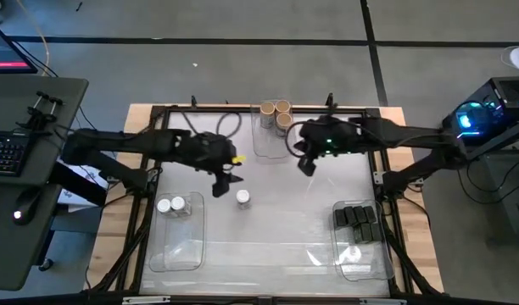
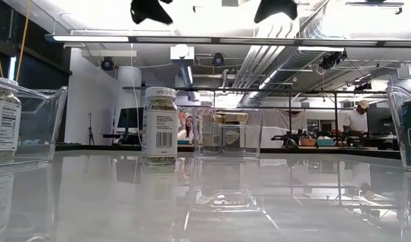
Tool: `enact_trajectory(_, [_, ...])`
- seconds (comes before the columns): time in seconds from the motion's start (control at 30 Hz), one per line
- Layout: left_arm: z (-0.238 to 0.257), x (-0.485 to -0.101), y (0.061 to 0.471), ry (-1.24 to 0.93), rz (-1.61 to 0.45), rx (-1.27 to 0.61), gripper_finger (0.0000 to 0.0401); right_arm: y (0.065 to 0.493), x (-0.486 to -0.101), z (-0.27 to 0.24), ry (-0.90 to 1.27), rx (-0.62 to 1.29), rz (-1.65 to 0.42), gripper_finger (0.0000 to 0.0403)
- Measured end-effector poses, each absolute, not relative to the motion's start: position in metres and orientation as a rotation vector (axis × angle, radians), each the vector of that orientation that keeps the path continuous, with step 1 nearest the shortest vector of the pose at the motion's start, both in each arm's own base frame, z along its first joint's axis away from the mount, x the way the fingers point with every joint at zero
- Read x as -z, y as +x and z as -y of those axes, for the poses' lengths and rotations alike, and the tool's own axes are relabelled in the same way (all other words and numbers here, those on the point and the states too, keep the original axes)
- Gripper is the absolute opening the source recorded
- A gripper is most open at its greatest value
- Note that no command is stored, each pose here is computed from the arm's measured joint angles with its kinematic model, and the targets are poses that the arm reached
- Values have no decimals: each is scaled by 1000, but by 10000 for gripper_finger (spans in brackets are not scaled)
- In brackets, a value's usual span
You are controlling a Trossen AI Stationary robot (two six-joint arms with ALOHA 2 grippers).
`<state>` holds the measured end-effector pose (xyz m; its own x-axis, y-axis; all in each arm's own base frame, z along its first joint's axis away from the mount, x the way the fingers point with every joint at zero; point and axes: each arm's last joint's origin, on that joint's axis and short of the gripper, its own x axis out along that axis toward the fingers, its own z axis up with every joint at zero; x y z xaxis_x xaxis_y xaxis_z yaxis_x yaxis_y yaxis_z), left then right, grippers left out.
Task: Sort spices by type
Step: Put the white spice bottle into the left transparent bin
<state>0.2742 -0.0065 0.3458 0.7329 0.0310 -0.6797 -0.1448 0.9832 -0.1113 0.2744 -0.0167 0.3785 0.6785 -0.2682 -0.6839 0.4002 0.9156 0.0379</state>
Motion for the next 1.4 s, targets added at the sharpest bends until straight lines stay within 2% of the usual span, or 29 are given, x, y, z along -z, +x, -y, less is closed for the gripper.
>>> enact_trajectory(0.13, [7, -324, 293, -214, -824, -104, 283, 255, -384, 15, 218, 404, -776, 0])
enact_trajectory(0.27, [8, -303, 307, -322, -905, -169, 305, 248, -384, 14, 218, 407, -803, 0])
enact_trajectory(0.47, [10, -269, 321, -425, -1072, -192, 307, 248, -384, 15, 187, 397, -812, 0])
enact_trajectory(0.67, [15, -253, 330, -549, -1140, -183, 307, 248, -383, 21, 182, 412, -814, 0])
enact_trajectory(0.97, [26, -241, 336, -498, -1174, -159, 307, 247, -383, 27, 193, 435, -812, 0])
enact_trajectory(1.4, [28, -226, 340, -439, -1209, -233, 307, 248, -384, 27, 213, 440, -806, 0])
